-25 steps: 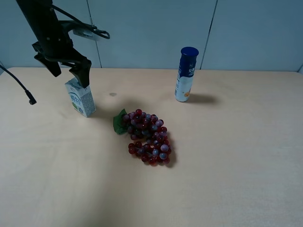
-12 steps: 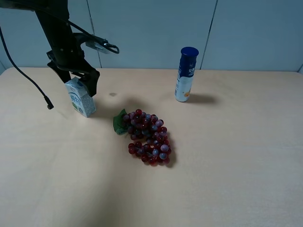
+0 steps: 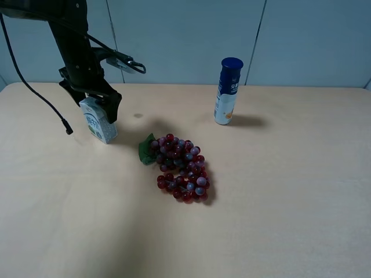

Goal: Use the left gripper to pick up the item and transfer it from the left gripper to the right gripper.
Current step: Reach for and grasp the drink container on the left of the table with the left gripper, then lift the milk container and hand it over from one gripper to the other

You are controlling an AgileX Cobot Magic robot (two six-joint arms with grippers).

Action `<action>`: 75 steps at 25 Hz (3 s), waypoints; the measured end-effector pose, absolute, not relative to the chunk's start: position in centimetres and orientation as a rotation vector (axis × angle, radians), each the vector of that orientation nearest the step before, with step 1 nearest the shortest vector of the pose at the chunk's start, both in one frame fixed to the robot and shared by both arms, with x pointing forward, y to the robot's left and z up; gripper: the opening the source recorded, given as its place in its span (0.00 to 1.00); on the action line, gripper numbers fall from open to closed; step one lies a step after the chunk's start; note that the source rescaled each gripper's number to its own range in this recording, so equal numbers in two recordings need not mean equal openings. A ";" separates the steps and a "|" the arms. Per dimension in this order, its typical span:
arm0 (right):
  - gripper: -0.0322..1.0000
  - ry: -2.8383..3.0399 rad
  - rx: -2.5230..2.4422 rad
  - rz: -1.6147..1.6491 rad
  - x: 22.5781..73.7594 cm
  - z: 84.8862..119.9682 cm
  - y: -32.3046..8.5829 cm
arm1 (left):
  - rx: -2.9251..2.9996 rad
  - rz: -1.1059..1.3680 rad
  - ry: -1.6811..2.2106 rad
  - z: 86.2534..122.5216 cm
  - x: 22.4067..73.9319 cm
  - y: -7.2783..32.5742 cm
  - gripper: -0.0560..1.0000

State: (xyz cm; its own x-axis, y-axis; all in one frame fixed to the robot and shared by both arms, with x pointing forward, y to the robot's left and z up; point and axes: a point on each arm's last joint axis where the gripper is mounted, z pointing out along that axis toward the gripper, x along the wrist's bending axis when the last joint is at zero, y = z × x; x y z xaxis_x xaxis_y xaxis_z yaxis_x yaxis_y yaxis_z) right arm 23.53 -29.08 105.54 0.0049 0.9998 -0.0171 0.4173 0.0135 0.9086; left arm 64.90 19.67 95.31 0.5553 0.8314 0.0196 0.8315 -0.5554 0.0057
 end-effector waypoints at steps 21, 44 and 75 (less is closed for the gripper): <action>1.00 1.519 1.510 0.956 23.5 105.5 -29.1 | -2.770 -0.023 -1.453 95.1 64.8 19.7 0.06; 1.00 1.519 1.510 0.956 23.5 105.5 -29.1 | -2.788 -0.067 -1.468 100.6 64.0 19.9 0.06; 1.00 1.519 1.510 0.956 23.5 105.5 -29.1 | -3.115 0.640 -1.819 105.5 60.6 15.2 0.06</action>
State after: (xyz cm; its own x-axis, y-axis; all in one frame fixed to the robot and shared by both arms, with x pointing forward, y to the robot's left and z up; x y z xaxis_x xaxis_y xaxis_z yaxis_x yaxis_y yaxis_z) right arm 23.53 -29.08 105.54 0.0049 0.9998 -0.0171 0.4173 0.0135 0.9086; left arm 60.64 15.19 105.53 0.4829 0.7011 -0.5247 0.8752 -0.4065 0.2623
